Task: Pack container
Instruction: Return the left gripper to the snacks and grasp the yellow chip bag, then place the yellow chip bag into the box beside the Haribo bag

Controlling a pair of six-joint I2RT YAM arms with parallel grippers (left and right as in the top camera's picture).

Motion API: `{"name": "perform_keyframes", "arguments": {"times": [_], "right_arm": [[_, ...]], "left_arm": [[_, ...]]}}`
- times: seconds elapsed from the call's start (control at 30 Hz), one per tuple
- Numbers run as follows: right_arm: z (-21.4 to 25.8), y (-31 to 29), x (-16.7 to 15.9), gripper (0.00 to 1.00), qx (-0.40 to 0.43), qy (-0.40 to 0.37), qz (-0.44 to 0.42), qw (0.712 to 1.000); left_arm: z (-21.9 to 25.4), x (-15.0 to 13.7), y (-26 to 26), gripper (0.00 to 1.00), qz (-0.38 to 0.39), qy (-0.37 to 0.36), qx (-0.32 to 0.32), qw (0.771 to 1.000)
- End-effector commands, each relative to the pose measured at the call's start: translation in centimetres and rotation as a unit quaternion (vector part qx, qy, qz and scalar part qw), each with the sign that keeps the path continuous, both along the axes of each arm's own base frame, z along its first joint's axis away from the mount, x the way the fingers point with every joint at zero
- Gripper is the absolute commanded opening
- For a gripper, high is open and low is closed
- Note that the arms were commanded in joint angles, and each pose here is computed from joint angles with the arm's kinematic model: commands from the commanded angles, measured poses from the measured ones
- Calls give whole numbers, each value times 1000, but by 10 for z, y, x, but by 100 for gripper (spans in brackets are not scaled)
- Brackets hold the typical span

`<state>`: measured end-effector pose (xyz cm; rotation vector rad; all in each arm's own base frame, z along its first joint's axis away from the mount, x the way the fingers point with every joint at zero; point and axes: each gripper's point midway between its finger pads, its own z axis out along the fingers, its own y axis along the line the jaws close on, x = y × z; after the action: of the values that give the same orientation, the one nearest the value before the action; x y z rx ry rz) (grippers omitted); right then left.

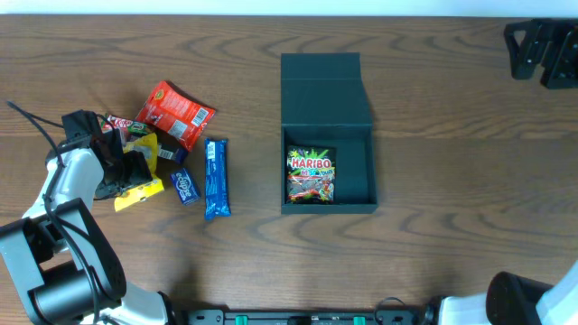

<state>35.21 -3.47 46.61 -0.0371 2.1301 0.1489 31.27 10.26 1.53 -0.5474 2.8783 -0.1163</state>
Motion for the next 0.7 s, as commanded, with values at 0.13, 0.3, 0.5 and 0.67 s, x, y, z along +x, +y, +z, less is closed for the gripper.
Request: {"name": "perform_keyframes", "arguments": {"times": [0.13, 0.3, 0.5, 0.67], "right_arm": [[1, -1, -1, 99, -1, -2, 2, 1000], [1, -1, -1, 99, 2, -2, 0, 1000], [1, -1, -1, 99, 3, -2, -1, 1000], [2, -1, -1, 99, 3, -2, -1, 1000]], "left_arm": [[-8, -3, 3, 29, -2, 11, 6, 1000], [-3, -2, 4, 6, 8, 14, 3, 1000], [32, 13, 11, 6, 12, 8, 9, 1000], [90, 29, 17, 6, 24, -21, 55, 998]]}}
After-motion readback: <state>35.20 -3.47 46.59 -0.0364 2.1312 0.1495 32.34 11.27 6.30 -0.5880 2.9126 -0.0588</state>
